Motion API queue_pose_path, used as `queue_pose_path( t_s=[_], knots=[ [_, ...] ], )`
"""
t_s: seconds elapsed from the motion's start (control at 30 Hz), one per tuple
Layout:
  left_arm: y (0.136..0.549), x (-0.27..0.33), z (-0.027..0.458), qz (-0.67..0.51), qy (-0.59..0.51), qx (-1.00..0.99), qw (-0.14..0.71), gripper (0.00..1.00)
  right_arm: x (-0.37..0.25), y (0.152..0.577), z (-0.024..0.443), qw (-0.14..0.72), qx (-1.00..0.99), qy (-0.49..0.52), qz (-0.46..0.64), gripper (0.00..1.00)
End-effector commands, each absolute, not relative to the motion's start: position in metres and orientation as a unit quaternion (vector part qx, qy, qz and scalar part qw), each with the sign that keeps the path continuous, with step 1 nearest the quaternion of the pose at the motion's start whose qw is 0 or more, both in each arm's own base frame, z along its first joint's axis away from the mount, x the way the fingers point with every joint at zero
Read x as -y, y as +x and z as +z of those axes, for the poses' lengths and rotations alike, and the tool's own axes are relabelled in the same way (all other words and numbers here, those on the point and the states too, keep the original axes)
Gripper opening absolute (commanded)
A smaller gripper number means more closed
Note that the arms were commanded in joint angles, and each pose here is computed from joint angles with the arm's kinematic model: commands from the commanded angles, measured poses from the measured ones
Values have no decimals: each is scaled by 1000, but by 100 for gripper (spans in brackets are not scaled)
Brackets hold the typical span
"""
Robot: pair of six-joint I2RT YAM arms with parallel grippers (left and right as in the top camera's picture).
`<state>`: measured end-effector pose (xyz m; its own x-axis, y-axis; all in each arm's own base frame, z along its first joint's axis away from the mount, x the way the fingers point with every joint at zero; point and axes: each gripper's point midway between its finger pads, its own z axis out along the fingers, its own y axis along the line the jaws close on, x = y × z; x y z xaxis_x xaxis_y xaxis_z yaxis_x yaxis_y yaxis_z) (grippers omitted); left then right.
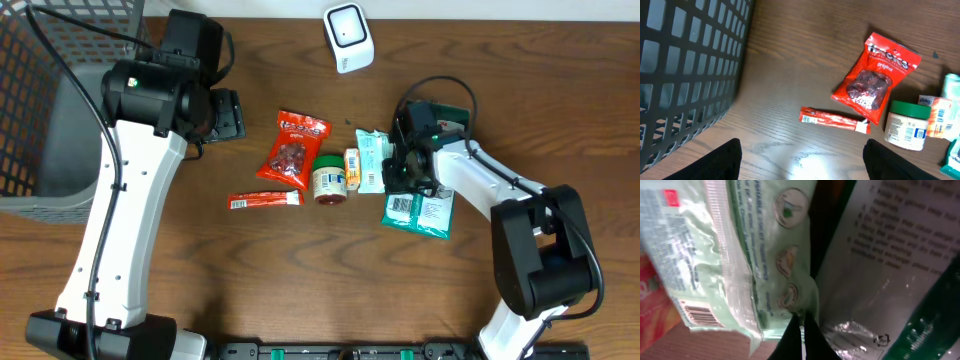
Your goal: Scan the item barcode
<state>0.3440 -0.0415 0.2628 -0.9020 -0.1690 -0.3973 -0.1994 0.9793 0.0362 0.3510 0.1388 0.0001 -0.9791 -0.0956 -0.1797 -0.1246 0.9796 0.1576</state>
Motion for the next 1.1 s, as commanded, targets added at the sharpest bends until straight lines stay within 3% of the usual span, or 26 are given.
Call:
queue_pose_path(
  t_s=[0.0,0.33,0.83,1.07],
  knots=[
    [342,41,262,42,-86,-976,197,78,-128,352,-6,91,-993,-50,52,1],
    [342,41,262,42,-86,-976,197,78,-156,385,66,143,-982,-59,113,2],
    [342,41,262,42,-86,-976,197,78,-144,364,-9,109,-989,-56,80,2],
    [342,41,262,42,-86,-976,197,78,-138,390,18,151,-985,-50,66,1]
  ],
)
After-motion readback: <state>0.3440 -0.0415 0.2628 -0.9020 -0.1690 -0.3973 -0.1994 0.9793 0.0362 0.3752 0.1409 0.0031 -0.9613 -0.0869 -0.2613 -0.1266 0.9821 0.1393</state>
